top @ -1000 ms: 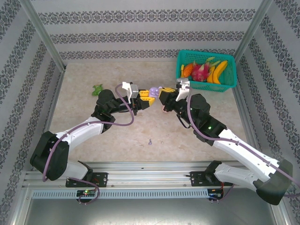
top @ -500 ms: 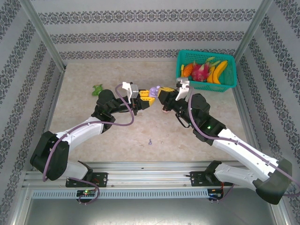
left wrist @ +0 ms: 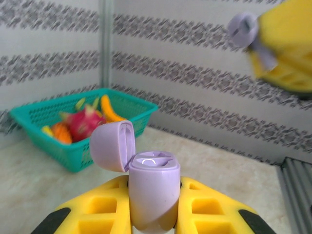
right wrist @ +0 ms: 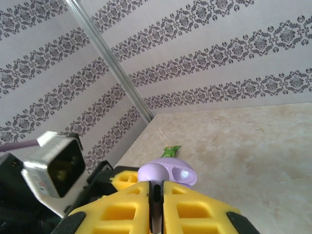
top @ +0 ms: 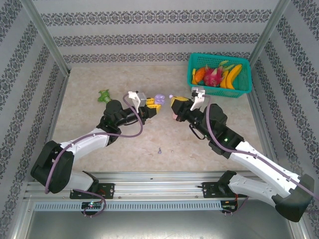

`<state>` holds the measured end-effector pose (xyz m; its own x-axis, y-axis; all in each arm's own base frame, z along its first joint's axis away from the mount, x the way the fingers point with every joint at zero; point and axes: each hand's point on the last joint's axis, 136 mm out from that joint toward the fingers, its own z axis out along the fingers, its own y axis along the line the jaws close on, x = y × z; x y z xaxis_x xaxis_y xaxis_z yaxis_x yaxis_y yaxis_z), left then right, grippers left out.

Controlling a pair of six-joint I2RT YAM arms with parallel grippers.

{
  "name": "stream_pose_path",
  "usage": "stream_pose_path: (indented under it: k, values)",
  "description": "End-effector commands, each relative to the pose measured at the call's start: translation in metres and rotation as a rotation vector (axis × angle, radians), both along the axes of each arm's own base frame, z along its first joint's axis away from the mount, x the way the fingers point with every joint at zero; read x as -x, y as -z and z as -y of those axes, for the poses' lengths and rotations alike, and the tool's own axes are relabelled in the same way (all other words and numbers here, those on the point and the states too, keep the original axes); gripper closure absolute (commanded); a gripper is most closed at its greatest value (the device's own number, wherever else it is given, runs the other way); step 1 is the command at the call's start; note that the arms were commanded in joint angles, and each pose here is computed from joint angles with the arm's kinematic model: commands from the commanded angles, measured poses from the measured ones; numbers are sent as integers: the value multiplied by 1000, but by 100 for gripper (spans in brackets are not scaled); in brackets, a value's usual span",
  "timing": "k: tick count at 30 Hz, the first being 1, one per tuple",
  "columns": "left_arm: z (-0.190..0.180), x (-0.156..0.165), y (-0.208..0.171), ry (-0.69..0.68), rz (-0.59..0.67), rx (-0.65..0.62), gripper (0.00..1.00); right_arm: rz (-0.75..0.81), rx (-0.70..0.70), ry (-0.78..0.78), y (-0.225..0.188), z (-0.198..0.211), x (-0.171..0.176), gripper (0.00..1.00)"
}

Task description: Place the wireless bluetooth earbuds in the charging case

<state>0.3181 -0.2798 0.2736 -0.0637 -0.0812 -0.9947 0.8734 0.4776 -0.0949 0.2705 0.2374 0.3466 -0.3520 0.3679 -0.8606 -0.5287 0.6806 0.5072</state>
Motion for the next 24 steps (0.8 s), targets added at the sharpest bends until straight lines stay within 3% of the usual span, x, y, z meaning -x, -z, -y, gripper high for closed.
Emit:
stream_pose_path:
  k: [1,5,13,24]
  values:
    - [-26,-6,-9,-147,61,9,100,-75,15,6,27,4,5,89]
    - [-50,-6,-10,-246,75,24,100,-196,60,5,83,1,6,89]
    - [-63,2,-21,-288,96,34,100,-425,162,39,194,-19,7,92]
    - [-73,9,-29,-325,110,69,100,-632,212,76,265,-65,-6,92]
